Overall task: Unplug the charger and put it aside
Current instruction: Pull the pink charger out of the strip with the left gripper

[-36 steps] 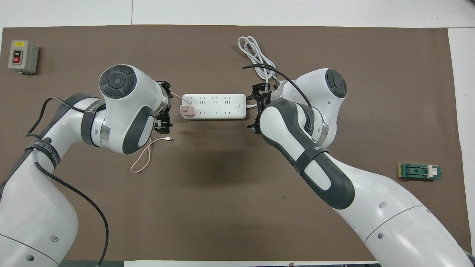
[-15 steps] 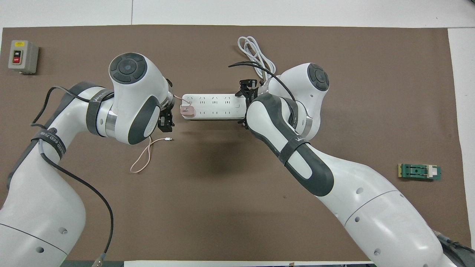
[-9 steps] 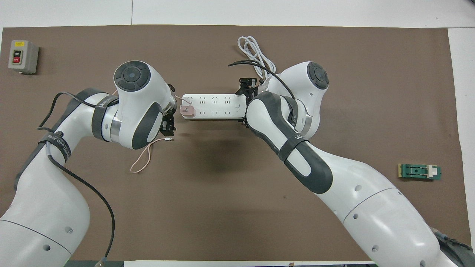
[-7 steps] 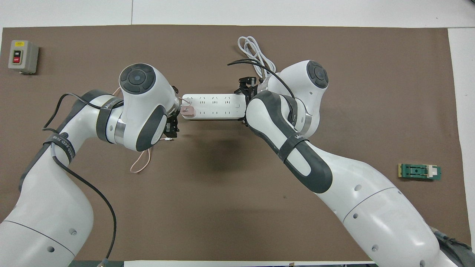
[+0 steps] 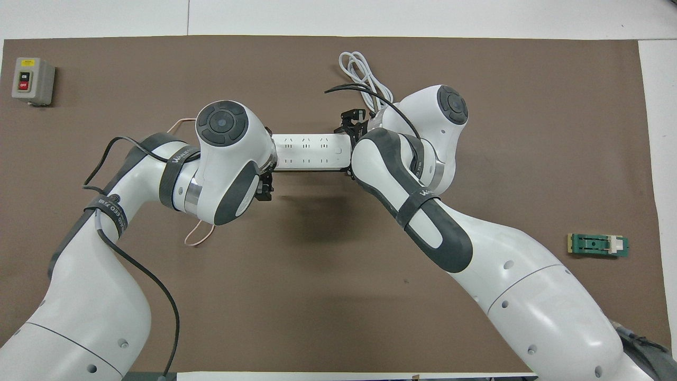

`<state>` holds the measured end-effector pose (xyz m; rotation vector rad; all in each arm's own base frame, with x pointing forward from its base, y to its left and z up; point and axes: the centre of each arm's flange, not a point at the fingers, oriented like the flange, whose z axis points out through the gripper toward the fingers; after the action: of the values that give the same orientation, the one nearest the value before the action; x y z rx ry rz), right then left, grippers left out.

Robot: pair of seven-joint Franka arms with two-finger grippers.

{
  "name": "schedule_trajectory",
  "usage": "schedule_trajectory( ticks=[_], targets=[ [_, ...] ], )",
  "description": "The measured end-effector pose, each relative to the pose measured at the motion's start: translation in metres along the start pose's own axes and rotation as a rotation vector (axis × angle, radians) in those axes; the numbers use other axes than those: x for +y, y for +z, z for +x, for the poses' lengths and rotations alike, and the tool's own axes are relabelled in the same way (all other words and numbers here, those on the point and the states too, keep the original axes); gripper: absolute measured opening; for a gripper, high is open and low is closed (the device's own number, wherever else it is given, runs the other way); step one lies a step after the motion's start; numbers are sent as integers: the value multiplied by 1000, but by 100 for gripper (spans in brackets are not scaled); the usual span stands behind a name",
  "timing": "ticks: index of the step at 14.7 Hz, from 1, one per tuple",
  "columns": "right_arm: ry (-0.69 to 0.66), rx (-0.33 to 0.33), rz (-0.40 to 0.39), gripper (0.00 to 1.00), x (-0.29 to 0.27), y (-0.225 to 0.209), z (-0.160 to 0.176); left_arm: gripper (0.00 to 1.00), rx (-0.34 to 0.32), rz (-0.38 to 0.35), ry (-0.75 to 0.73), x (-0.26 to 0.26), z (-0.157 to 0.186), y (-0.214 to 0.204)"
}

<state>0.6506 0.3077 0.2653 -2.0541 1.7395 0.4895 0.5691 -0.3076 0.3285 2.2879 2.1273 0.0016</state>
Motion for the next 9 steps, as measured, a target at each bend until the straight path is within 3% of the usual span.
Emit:
schedule_trajectory(
  ticks=[3,9],
  targets=[
    [3,1,-3,95,0,2,3,100,-12,-24,-5,2,-3,-3],
    [6,-2,-4,95,0,2,4,99,-10,-27,-13,4,1,-3]
  ],
)
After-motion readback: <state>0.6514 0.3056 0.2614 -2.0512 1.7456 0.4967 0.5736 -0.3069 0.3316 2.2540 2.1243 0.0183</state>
